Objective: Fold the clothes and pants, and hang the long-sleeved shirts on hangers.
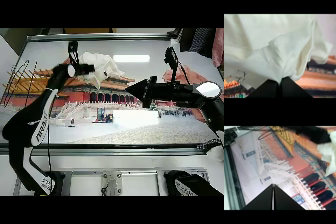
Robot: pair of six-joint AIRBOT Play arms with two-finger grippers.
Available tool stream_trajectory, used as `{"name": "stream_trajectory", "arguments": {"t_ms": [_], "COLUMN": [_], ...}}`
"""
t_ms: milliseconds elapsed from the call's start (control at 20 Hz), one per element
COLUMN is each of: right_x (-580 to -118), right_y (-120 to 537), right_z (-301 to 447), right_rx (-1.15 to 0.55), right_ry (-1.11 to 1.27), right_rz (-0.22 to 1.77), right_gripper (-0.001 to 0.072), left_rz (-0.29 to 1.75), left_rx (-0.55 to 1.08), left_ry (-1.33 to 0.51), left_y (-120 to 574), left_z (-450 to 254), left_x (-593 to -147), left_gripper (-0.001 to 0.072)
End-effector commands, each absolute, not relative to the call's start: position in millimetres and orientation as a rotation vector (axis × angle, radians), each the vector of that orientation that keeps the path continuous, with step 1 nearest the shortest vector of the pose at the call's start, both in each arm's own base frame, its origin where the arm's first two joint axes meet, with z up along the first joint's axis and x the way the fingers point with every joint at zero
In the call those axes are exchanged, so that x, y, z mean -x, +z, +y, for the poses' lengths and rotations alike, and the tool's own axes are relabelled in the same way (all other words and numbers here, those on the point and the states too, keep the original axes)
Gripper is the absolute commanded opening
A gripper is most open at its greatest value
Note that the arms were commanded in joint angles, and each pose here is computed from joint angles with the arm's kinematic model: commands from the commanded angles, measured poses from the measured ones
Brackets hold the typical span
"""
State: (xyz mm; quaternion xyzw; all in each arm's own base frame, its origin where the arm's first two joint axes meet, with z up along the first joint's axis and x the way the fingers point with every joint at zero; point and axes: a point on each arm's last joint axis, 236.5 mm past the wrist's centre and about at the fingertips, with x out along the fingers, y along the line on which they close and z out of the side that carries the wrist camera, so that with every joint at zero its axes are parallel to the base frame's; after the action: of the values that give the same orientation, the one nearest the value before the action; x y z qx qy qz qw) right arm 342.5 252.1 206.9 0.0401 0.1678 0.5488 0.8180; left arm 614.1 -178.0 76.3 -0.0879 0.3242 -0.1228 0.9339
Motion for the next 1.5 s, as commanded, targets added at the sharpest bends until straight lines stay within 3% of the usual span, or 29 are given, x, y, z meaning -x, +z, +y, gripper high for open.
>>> {"name": "stream_trajectory", "arguments": {"t_ms": [0,150,300,400,650,750,850,1050,1200,1250,1300,1350,1450], "right_x": [-342.4,-342.5,-355.1,-381.0,-401.9,-394.8,-389.2,-384.1,-385.3,-385.9,-386.2,-385.7,-383.8], "right_y": [220.1,245.1,250.2,262.1,306.2,317.8,318.3,296.3,276.2,270.0,265.6,261.3,253.8], "right_z": [255.5,258.8,248.2,212.9,99.5,66.9,48.5,49.3,56.4,58.4,59.9,62.0,65.8], "right_rx": [-0.15,-0.265,-0.302,-0.366,-0.254,-0.258,-0.258,-0.221,-0.223,-0.228,-0.231,-0.234,-0.234], "right_ry": [1.18,1.197,1.14,0.982,0.566,0.459,0.398,0.418,0.46,0.472,0.482,0.494,0.516], "right_rz": [0.328,0.272,0.266,0.268,0.154,0.135,0.147,0.234,0.308,0.33,0.346,0.363,0.393], "right_gripper": [0.002,0.0019,0.0016,0.0015,0.0015,0.0015,0.0015,0.0015,0.0015,0.0015,0.0015,0.0015,0.0016], "left_rz": [0.457,0.256,0.088,-0.026,-0.231,-0.197,-0.056,0.436,0.83,0.938,1.01,1.041,1.033], "left_rx": [0.132,0.133,0.153,0.179,0.257,0.247,0.28,0.343,0.288,0.273,0.256,0.254,0.255], "left_ry": [-0.336,-0.424,-0.527,-0.607,-0.79,-0.803,-0.75,-0.439,-0.236,-0.191,-0.163,-0.149,-0.156], "left_y": [232.6,359.9,444.0,492.5,570.6,557.9,515.5,341.7,189.9,150.9,120.4,104.9,100.9], "left_z": [-189.4,-207.2,-229.3,-242.6,-259.0,-262.2,-256.3,-198.1,-144.9,-131.1,-119.4,-112.0,-110.4], "left_x": [-581.0,-517.6,-445.5,-394.5,-285.8,-279.4,-304.9,-394.8,-410.7,-406.2,-404.4,-406.6,-419.1], "left_gripper": [0.0016,0.0016,0.0016,0.0016,0.0016,0.0015,0.0014,0.0015,0.0015,0.0052,0.0382,0.0597,0.0612]}}
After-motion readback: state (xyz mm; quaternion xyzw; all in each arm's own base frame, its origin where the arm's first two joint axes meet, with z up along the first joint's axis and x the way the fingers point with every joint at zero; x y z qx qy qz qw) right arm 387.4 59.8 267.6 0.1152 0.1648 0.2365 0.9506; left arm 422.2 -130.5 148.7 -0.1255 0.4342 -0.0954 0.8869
